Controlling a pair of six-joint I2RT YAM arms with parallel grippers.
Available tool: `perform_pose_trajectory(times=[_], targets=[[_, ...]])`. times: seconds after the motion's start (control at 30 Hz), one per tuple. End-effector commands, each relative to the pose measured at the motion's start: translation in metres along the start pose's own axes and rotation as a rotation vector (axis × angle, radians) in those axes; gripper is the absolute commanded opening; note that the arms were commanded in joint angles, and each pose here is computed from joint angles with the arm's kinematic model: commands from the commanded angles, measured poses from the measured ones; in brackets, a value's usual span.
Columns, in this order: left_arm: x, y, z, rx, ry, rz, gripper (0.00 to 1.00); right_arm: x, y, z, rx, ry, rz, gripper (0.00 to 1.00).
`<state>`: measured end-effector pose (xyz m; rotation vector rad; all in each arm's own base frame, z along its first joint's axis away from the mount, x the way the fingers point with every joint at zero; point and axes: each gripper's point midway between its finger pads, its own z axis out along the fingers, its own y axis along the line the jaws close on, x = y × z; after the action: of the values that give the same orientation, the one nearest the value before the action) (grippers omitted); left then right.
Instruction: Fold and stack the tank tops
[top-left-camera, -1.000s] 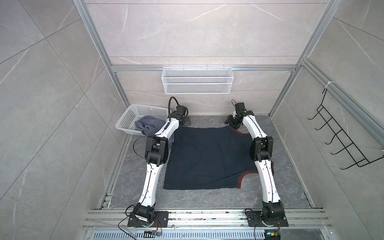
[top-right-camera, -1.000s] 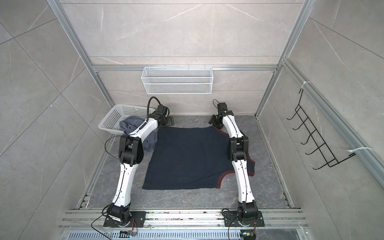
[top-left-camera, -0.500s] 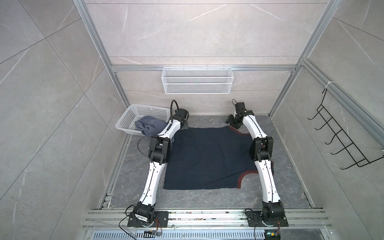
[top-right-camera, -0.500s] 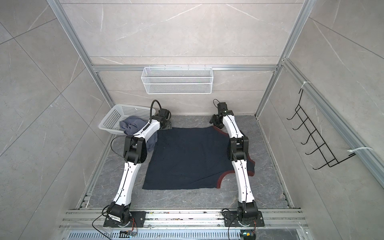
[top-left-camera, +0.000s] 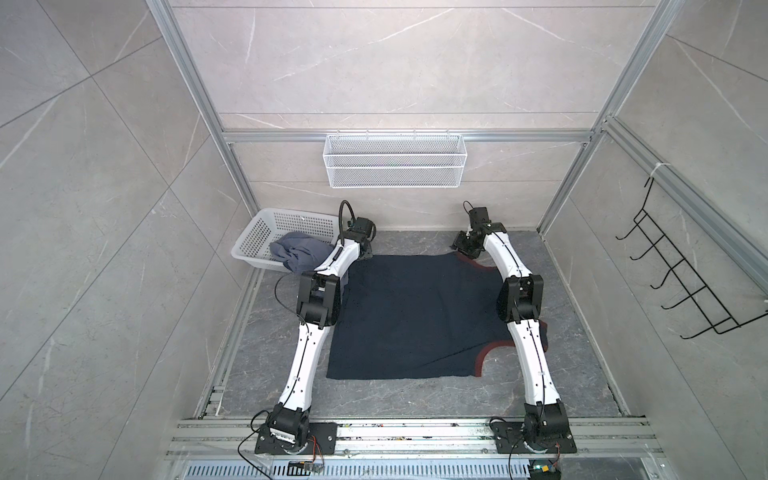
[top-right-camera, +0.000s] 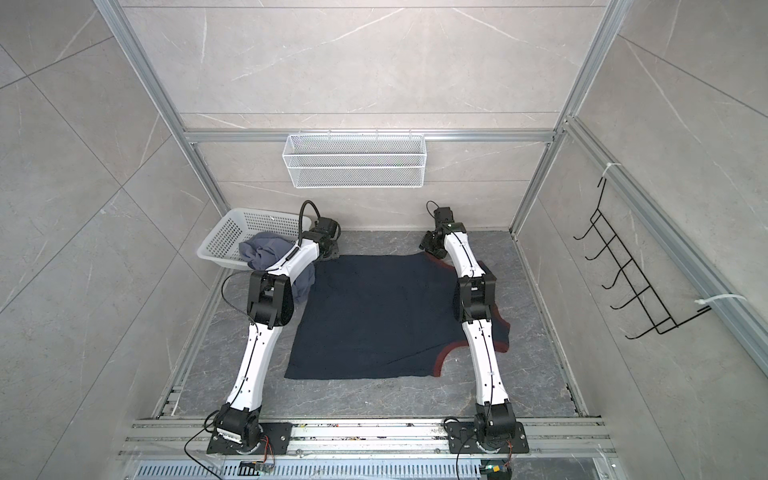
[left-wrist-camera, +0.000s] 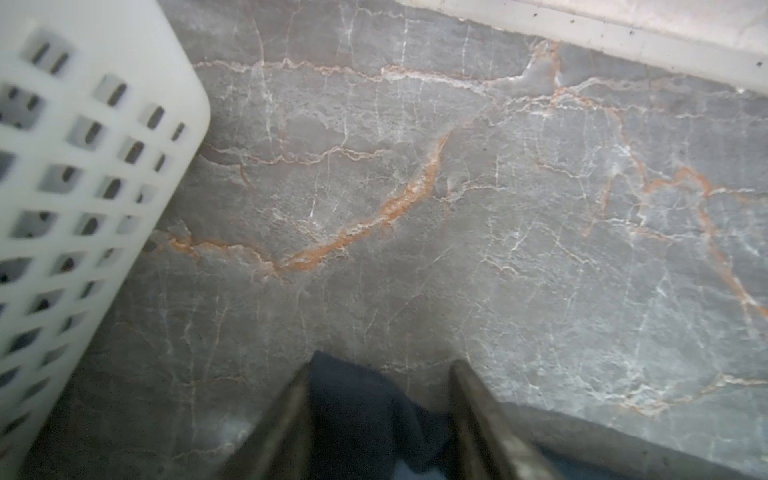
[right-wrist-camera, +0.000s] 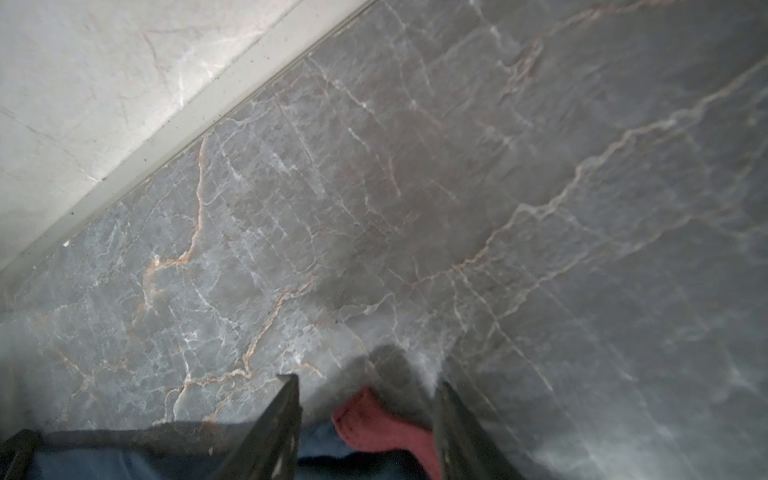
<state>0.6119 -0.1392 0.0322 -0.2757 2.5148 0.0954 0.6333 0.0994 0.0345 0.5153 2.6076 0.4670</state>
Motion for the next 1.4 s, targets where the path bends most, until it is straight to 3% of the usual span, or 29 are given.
perform_pose_trajectory(times=[0.0, 0.27, 0.4, 0.97, 1.37], targets=[[-0.006, 0.003, 0.000, 0.001, -0.005, -0.019, 0.44, 0.018, -0.007, 0.018, 0.019, 0.058, 0.010, 0.45], [-0.015, 0.006, -0.011, 0.002, -0.022, -0.023, 0.23, 0.015, 0.002, 0.010, 0.000, 0.051, 0.001, 0.18], [-0.026, 0.010, -0.025, 0.003, -0.053, -0.037, 0.20, 0.007, 0.012, -0.004, -0.025, 0.025, -0.014, 0.00], [-0.065, 0.016, -0.099, 0.081, -0.207, -0.073, 0.11, -0.012, 0.034, -0.080, -0.087, -0.110, -0.011, 0.00], [-0.036, 0.031, -0.135, 0.118, -0.218, -0.091, 0.11, 0.034, 0.018, -0.118, -0.139, -0.146, 0.031, 0.00]])
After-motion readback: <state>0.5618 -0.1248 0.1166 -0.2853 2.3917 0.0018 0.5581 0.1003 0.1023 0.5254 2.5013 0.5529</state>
